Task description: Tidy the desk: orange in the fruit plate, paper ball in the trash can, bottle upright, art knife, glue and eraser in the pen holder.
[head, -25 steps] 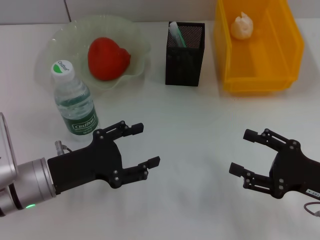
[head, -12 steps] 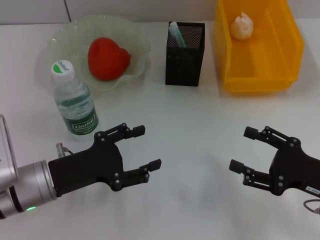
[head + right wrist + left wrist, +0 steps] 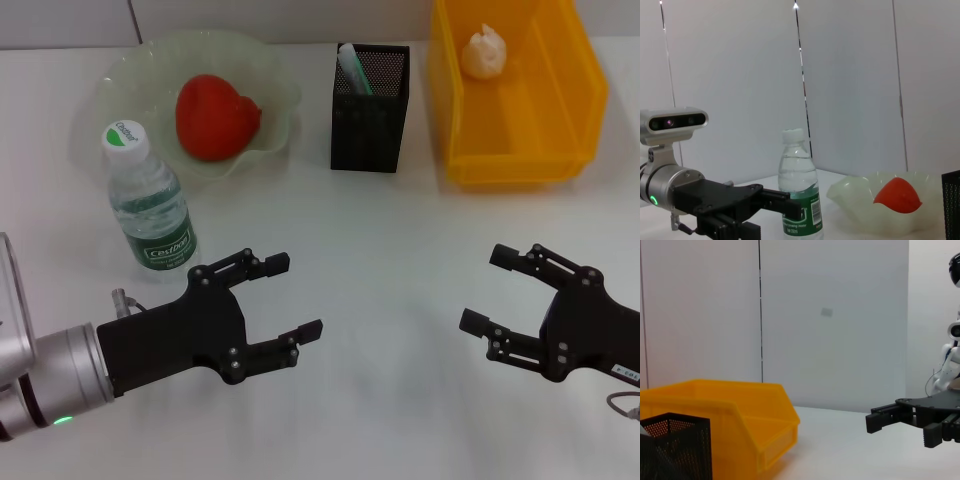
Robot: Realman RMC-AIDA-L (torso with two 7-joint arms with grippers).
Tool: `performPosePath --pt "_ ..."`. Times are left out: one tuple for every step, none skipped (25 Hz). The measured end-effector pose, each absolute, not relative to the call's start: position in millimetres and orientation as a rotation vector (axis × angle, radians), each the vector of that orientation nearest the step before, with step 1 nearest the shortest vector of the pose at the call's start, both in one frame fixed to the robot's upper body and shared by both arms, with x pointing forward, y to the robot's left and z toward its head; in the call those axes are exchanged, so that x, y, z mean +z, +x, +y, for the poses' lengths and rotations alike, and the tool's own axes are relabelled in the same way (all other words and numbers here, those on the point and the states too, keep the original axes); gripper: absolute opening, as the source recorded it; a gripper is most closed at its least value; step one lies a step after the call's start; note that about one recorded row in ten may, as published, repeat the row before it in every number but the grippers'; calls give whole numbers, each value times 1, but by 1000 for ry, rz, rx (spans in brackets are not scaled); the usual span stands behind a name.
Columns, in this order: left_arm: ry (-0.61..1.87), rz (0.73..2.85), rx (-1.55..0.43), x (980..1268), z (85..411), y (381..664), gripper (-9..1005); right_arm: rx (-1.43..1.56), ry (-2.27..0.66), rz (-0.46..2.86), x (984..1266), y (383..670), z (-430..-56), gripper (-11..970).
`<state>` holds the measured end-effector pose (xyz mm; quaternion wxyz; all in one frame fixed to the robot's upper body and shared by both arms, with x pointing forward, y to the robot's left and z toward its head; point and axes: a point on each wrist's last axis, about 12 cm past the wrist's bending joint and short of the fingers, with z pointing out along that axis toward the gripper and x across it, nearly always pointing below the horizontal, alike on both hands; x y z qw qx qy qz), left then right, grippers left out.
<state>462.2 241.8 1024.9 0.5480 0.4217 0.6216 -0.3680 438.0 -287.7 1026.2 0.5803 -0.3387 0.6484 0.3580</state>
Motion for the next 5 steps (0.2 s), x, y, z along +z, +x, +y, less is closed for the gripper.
performPosePath --pt "997 1473 -873 1025 242 462 788 836 -787 1515 1026 438 -288 832" --pt "996 1474 -874 1025 241 462 788 834 -780 1516 1026 438 -288 832" --pt "996 1474 -874 1025 241 462 788 832 -770 1517 1026 439 -289 832" --pt "996 1473 -874 1025 241 463 788 830 -759 1518 1026 439 -289 832" --pt "997 1473 -874 1025 241 463 788 828 -754 1518 1025 439 -289 832"
